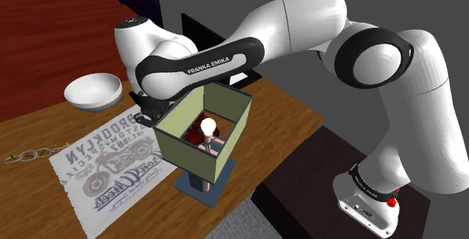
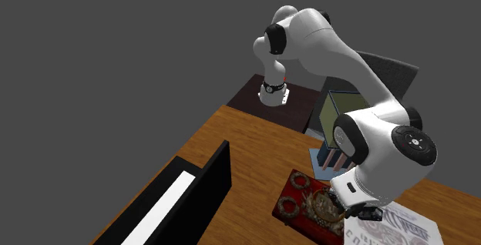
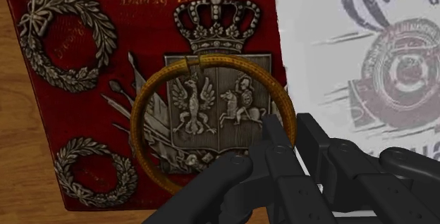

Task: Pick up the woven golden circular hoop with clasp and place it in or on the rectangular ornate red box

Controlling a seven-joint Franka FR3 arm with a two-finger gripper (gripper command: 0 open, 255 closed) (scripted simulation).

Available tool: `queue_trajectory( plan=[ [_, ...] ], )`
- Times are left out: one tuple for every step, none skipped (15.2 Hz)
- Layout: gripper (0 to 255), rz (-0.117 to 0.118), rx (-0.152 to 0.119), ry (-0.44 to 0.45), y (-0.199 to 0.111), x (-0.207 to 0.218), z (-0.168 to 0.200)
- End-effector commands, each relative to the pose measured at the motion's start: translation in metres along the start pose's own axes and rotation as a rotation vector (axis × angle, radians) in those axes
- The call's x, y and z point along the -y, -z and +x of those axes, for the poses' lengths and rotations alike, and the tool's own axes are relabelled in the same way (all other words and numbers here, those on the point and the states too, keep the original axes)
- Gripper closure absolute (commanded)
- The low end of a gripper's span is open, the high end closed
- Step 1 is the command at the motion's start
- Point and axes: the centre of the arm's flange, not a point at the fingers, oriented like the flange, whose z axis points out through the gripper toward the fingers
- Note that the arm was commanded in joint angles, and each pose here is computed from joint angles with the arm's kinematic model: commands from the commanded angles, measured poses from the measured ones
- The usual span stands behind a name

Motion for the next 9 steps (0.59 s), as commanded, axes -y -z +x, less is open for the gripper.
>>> queue_trajectory(
  plan=[
    [255,0.000,-0.001,0.000,-0.011,0.002,0.001],
    [255,0.000,-0.001,0.000,-0.016,0.002,0.001],
    [255,0.000,-0.001,0.000,-0.022,0.002,0.001],
    [255,0.000,-0.001,0.000,-0.028,0.002,0.002],
    [255,0.000,-0.001,0.000,-0.028,0.002,0.002],
    [255,0.000,-0.001,0.000,-0.028,0.002,0.002],
    [255,0.000,-0.001,0.000,-0.028,0.002,0.002],
    [255,0.000,-0.001,0.000,-0.028,0.002,0.002],
    [255,0.000,-0.001,0.000,-0.028,0.002,0.002]
  ],
)
